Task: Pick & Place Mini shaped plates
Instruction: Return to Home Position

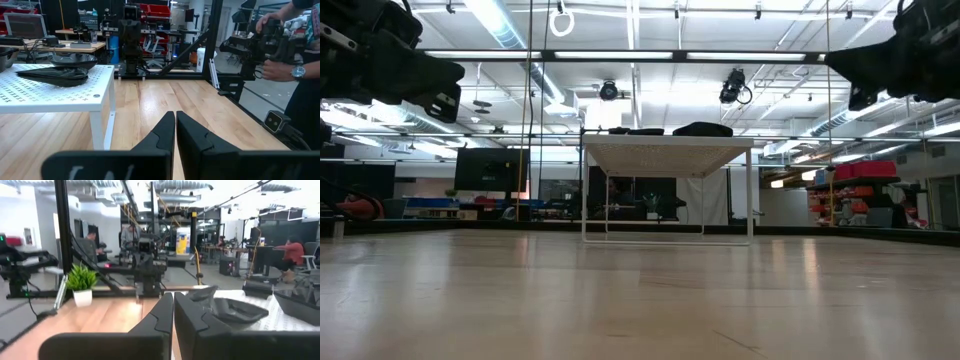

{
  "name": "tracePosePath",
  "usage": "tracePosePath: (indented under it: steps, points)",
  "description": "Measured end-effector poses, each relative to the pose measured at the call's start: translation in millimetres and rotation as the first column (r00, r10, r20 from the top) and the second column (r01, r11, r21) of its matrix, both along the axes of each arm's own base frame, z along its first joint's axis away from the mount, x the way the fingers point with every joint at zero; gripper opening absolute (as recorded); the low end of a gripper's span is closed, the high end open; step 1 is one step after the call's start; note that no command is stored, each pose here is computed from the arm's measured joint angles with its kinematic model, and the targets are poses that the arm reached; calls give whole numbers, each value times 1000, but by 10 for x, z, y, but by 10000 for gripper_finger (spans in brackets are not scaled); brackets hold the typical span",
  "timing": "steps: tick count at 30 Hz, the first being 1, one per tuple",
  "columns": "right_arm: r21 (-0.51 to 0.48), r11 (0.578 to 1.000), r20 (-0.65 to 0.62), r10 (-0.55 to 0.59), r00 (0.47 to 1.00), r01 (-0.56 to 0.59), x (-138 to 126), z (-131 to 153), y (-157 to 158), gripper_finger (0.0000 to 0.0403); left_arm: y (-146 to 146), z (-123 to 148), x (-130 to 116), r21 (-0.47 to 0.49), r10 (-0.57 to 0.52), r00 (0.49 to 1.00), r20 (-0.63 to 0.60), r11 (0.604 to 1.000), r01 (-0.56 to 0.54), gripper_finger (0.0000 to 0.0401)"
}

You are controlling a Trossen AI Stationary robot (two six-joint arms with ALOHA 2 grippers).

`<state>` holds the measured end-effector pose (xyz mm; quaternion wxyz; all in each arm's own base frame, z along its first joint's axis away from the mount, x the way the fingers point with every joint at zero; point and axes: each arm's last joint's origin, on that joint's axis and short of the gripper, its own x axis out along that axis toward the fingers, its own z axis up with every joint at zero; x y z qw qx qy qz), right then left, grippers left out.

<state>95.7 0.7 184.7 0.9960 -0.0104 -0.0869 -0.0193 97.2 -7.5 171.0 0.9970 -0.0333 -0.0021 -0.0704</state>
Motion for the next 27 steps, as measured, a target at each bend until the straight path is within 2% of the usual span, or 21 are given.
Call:
tracePosePath:
  steps: [13, 27]
  points:
    - [18, 1000, -149, 4, 989, -2, 15, -144, 1, 19, 0, 0, 0, 0, 0, 1000, 0, 1000, 0, 21]
    - [16, 1000, -173, 6, 985, -3, 33, -162, 2, 19, 0, 0, 0, 0, 0, 1000, 0, 1000, 0, 21]
